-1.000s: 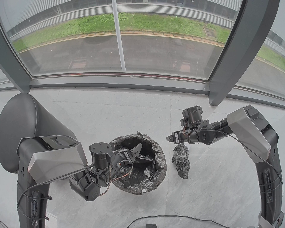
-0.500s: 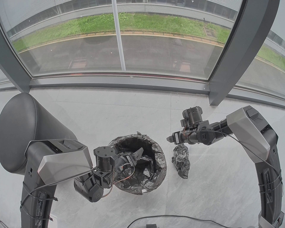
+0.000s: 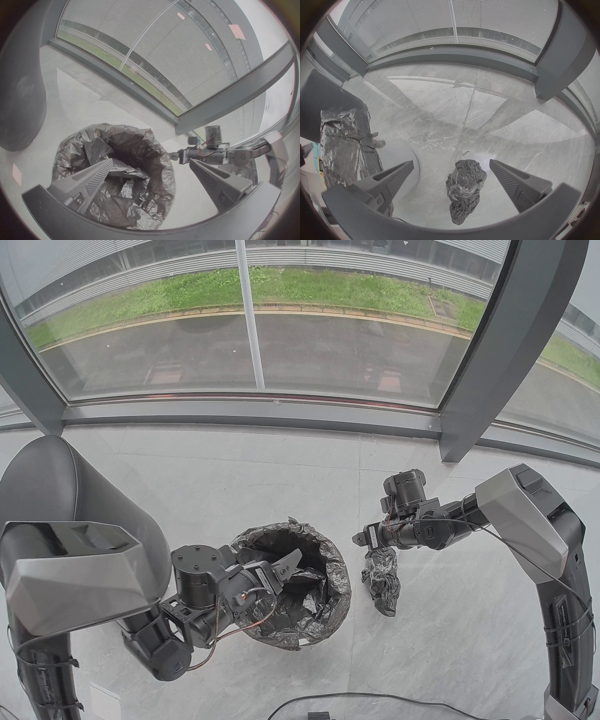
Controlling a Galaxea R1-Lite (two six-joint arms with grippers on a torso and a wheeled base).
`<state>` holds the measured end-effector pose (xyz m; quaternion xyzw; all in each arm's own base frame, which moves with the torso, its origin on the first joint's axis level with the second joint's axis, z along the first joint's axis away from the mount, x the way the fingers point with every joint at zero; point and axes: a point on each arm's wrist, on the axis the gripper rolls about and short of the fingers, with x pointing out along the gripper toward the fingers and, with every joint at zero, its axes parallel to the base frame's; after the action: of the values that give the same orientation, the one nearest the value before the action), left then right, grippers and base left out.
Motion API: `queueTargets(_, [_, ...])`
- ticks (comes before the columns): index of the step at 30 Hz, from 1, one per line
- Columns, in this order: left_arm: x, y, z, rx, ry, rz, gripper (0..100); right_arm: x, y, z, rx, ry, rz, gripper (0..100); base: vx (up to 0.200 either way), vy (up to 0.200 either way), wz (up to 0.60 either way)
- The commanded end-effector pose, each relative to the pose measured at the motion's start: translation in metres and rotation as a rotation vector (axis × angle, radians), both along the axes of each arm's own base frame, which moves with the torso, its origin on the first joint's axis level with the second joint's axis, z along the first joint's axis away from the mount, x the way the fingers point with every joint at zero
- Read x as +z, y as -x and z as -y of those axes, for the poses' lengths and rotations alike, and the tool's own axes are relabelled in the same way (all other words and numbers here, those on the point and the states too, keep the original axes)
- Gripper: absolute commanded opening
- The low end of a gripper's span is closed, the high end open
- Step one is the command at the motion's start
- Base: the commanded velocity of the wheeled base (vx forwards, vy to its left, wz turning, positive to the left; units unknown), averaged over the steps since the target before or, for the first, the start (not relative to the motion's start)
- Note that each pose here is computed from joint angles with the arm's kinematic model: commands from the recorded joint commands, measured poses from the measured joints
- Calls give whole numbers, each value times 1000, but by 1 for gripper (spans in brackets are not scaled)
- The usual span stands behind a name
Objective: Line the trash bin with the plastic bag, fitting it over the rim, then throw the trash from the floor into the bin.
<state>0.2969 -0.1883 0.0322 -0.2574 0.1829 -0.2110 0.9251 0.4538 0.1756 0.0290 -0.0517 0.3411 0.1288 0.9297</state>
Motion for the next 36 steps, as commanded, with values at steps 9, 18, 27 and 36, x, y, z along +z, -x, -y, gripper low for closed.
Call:
queueTargets(9, [96, 22, -89, 127, 156, 205, 100, -46, -3, 14, -23, 74, -85, 100, 0, 0, 0])
queueTargets(18, [101, 17, -112, 176, 150, 217, 100, -69, -11, 12, -24, 93, -104, 100, 0, 0, 0])
queueTargets(27, [99, 16, -115, 177, 148, 208, 100, -70, -24, 6, -24, 91, -109, 100, 0, 0, 0])
queueTargets(36, [96, 14, -115, 174, 145, 200, 100, -76, -32, 3, -22, 108, -157, 100, 0, 0, 0])
